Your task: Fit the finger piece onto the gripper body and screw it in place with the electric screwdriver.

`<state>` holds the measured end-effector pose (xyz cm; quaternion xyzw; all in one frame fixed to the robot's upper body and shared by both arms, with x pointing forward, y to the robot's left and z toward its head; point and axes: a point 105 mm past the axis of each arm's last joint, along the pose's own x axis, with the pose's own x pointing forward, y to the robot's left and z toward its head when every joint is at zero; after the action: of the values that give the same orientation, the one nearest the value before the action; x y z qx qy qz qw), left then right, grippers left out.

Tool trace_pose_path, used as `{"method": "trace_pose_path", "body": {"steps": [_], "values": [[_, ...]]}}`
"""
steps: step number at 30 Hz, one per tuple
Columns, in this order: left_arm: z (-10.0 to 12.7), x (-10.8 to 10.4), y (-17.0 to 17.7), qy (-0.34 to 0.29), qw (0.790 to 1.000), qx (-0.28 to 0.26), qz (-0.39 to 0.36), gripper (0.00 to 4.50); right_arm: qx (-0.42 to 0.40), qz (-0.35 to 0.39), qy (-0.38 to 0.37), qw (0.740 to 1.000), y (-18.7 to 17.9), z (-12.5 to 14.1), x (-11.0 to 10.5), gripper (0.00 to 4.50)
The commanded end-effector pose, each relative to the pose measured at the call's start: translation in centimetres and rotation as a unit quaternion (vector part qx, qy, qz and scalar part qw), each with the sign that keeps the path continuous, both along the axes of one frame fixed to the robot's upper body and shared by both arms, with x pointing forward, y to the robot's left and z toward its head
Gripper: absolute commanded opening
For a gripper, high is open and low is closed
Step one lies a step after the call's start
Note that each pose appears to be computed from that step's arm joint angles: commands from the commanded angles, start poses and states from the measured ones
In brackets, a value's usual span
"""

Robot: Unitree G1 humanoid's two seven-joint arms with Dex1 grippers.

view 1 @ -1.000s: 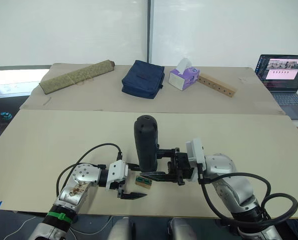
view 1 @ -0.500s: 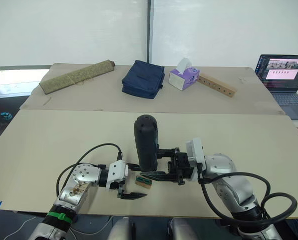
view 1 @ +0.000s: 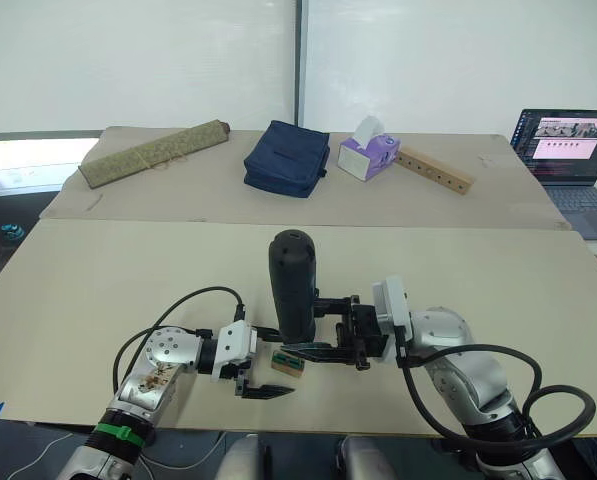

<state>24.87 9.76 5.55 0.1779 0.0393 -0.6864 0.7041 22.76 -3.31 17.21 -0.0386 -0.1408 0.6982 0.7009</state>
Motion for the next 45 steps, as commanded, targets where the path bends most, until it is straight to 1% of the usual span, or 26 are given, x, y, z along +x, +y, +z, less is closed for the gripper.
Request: {"method": "trace_pose_path", "body": {"steps": [1, 29, 45], "values": [[-1.56, -0.85, -0.24, 0.028, 1.0, 0.013, -0.008, 4.5, 0.018, 0.001, -0.024, 1.0, -0.24, 1.43, -0.11, 1.92], [-2.18, -0.87, -0.12, 0.031, 0.999, 0.012, -0.008, 4.5, 0.019, -0.005, -0.023, 1.0, -0.48, 1.48, 0.01, 1.92], [-2.26, -0.92, 0.02, 0.031, 0.999, 0.012, -0.004, 4.5, 0.016, 0.001, -0.016, 1.0, -0.08, 0.92, -0.17, 1.92]]}}
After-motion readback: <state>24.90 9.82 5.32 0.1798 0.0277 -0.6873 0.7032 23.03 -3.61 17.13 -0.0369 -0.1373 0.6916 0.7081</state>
